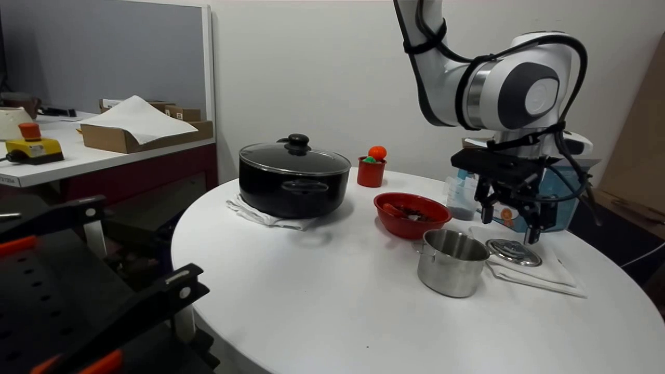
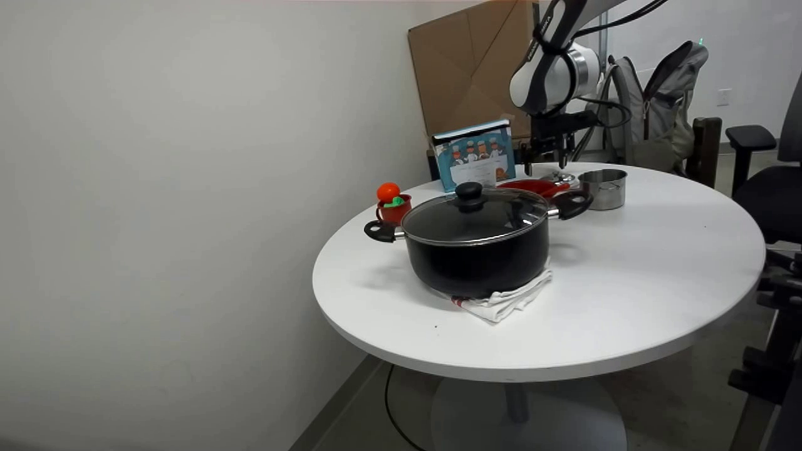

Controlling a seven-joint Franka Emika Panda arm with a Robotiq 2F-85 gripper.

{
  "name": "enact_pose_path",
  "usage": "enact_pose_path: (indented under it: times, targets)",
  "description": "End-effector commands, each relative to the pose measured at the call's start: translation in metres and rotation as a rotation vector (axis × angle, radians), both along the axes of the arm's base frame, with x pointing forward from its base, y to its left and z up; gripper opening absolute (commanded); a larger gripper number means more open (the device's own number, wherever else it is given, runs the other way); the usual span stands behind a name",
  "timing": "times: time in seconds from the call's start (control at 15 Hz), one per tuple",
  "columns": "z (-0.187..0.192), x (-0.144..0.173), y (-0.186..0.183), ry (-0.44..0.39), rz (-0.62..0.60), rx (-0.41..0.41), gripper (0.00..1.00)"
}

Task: Put a spoonful of the things in the red bowl into the small pot, then cover it and then uncover the big pot

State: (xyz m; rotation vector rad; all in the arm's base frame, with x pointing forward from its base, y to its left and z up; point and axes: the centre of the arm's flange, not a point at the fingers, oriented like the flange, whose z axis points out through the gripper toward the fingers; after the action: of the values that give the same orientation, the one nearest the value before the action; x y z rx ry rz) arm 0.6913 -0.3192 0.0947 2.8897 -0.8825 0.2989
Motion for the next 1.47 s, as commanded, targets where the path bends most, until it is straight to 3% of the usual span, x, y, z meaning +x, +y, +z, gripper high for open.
enact_pose_path:
  times: [0.0,0.07,0.33,0.4,0.47,0.67,0.8,0.87,1.13,1.4]
  targets:
    - [-0.009,0.019,-0.007,0.009,-0.017,0.008,0.79]
    - [-0.011,0.019,-0.006,0.013,-0.014,0.008,0.69]
    - [-0.011,0.02,-0.008,0.019,-0.011,0.004,0.5]
    - [-0.009,0.02,-0.008,0.02,-0.011,0.004,0.39]
    - [-0.006,0.02,-0.008,0.02,-0.01,0.005,0.36]
    - [0.003,0.019,-0.007,0.02,-0.005,0.012,0.1]
    - [0.01,0.019,-0.005,0.02,0.001,0.015,0.06]
    - [0.013,0.018,-0.004,0.019,0.005,0.017,0.1]
    - [0.026,0.016,0.002,0.015,0.02,0.025,0.11]
    - [0.054,0.003,0.009,0.058,0.039,0.043,0.11]
